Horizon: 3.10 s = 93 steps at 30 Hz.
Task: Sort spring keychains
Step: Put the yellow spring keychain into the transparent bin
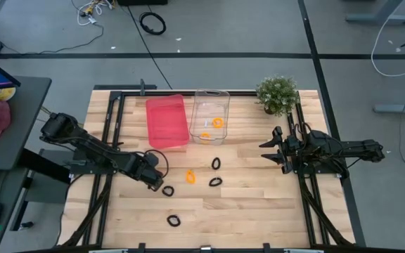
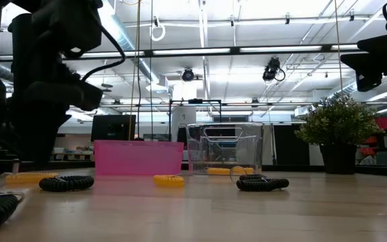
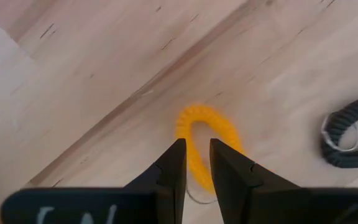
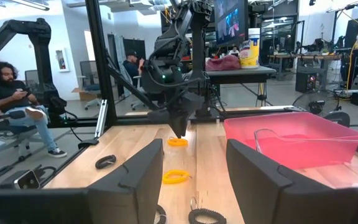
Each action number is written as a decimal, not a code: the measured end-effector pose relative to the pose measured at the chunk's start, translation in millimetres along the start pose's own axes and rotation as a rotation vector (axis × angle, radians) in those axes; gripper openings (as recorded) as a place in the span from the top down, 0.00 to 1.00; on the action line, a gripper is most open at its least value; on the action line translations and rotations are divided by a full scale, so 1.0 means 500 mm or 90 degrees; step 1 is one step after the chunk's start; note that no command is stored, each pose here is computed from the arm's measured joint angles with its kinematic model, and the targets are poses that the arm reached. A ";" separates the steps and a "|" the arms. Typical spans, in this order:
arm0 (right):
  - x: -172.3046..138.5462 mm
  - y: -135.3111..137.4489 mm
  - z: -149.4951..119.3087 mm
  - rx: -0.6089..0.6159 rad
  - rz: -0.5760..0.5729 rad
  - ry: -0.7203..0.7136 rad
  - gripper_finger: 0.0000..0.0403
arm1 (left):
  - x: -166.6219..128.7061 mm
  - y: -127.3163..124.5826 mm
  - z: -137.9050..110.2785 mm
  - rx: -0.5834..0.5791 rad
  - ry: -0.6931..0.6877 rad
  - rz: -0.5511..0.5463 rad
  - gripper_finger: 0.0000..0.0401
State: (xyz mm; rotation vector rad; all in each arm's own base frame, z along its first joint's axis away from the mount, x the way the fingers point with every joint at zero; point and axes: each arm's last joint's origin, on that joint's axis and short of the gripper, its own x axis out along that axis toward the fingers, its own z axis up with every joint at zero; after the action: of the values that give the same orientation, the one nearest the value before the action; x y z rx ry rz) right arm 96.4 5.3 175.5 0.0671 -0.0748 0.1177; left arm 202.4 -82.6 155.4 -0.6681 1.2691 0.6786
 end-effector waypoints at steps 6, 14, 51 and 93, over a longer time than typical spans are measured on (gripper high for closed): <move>0.000 0.000 0.000 0.000 0.000 0.000 0.55 | 0.002 0.001 -0.004 0.000 -0.003 0.003 0.81; 0.000 0.000 0.000 0.000 0.000 0.000 0.55 | 0.011 -0.001 -0.005 0.005 -0.001 0.012 0.81; 0.000 0.000 0.000 0.000 0.000 0.000 0.55 | -0.025 -0.062 0.101 0.225 -0.318 0.157 0.99; 0.000 0.000 0.000 0.000 0.000 0.000 0.55 | -0.097 -0.039 0.391 0.209 -0.627 -0.062 0.88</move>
State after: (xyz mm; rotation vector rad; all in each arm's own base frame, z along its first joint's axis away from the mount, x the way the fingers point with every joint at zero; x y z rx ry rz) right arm 96.4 5.3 175.7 0.0672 -0.0752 0.1178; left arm 330.2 51.2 237.9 -0.0680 0.4053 0.5793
